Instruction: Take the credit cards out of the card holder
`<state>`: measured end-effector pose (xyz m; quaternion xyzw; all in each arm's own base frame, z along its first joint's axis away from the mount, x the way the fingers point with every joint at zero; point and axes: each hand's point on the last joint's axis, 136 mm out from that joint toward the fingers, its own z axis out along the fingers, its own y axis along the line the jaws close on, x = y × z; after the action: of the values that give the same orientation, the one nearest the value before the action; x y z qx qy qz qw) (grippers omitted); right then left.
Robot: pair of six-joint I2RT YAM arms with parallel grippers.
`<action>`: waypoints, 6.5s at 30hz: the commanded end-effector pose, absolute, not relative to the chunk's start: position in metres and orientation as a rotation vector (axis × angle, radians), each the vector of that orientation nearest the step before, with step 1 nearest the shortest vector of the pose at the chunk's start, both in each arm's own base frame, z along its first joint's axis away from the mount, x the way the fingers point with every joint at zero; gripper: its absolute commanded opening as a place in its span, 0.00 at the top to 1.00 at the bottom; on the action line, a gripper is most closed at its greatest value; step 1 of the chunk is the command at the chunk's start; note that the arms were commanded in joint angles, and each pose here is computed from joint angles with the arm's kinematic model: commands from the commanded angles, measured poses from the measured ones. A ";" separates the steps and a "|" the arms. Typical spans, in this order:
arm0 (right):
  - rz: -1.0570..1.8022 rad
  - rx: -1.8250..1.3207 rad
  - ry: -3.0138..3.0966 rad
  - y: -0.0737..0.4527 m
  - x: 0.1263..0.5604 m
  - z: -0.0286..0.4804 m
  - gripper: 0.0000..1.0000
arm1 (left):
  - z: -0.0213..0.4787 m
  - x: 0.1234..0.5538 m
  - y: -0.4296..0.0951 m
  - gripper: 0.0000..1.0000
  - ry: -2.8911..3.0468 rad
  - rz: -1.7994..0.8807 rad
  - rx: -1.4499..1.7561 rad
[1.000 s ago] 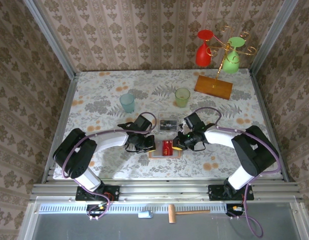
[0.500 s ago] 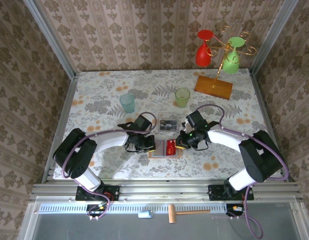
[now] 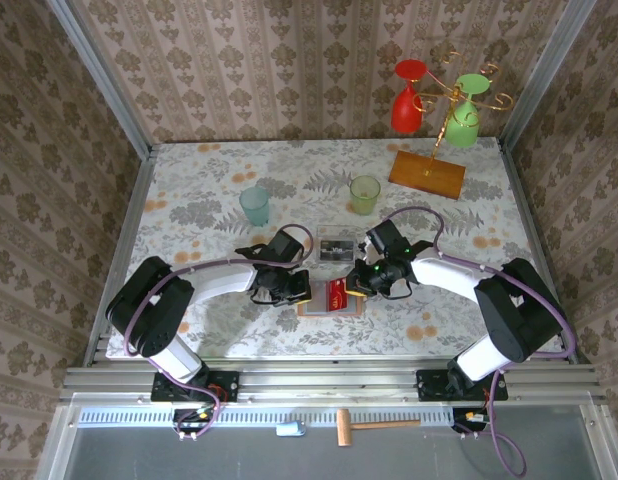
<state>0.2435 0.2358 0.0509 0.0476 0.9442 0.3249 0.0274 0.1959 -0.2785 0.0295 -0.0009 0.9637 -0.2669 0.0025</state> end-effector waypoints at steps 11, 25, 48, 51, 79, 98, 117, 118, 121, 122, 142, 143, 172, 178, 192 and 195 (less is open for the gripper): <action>1.024 0.146 2.909 0.247 0.247 0.058 0.85 | 0.015 0.189 -0.273 0.98 3.072 -0.782 -0.014; 1.002 0.132 2.901 0.246 0.249 0.064 0.91 | 0.020 0.191 -0.273 0.97 3.060 -0.794 -0.013; 0.814 -0.100 2.865 0.225 0.252 0.105 0.98 | 0.053 0.205 -0.263 0.95 2.957 -0.831 -0.076; 0.789 -0.185 2.842 0.224 0.254 0.113 0.98 | 0.058 0.208 -0.258 0.93 2.923 -0.845 -0.099; 0.200 -1.441 2.478 0.188 0.280 0.157 1.00 | 0.083 0.225 -0.223 0.89 2.713 -1.001 -0.275; 0.173 -1.894 2.335 0.213 0.330 0.159 1.00 | 0.073 0.228 -0.210 0.89 2.731 -1.004 -0.336; 0.152 -2.017 2.306 0.235 0.392 0.141 1.00 | 0.065 0.239 -0.185 0.89 2.737 -0.985 -0.454; 0.143 -2.020 2.305 0.234 0.394 0.139 1.00 | 0.065 0.238 -0.184 0.89 2.740 -0.985 -0.461; 0.124 -2.037 2.296 0.234 0.401 0.133 1.00 | 0.065 0.238 -0.181 0.89 2.743 -0.981 -0.468; 0.121 -2.042 2.295 0.234 0.403 0.130 1.00 | 0.065 0.238 -0.180 0.89 2.744 -0.979 -0.470; 0.337 -2.107 2.396 0.238 0.387 0.084 1.00 | 0.061 0.234 -0.169 0.89 2.753 -0.953 -0.520; 0.346 -2.106 2.395 0.239 0.386 0.083 1.00 | 0.061 0.234 -0.169 0.89 2.751 -0.953 -0.521; 0.001 -1.892 2.288 0.235 0.436 0.131 0.87 | 0.067 0.237 -0.170 0.89 2.736 -0.965 -0.513; -0.046 -1.863 2.324 0.233 0.442 0.112 0.86 | 0.066 0.234 -0.169 0.89 2.739 -0.967 -0.515; -0.074 -1.838 2.338 0.231 0.437 0.099 0.82 | 0.067 0.234 -0.170 0.89 2.729 -0.978 -0.520; -0.086 -1.818 2.319 0.231 0.440 0.108 0.82 | 0.068 0.234 -0.170 0.89 2.728 -0.980 -0.516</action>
<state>0.4357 0.2320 0.0771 -0.6216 0.7808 -0.0105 0.0621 0.2393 -0.1722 0.0673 -0.1743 0.9224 -0.3288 0.1033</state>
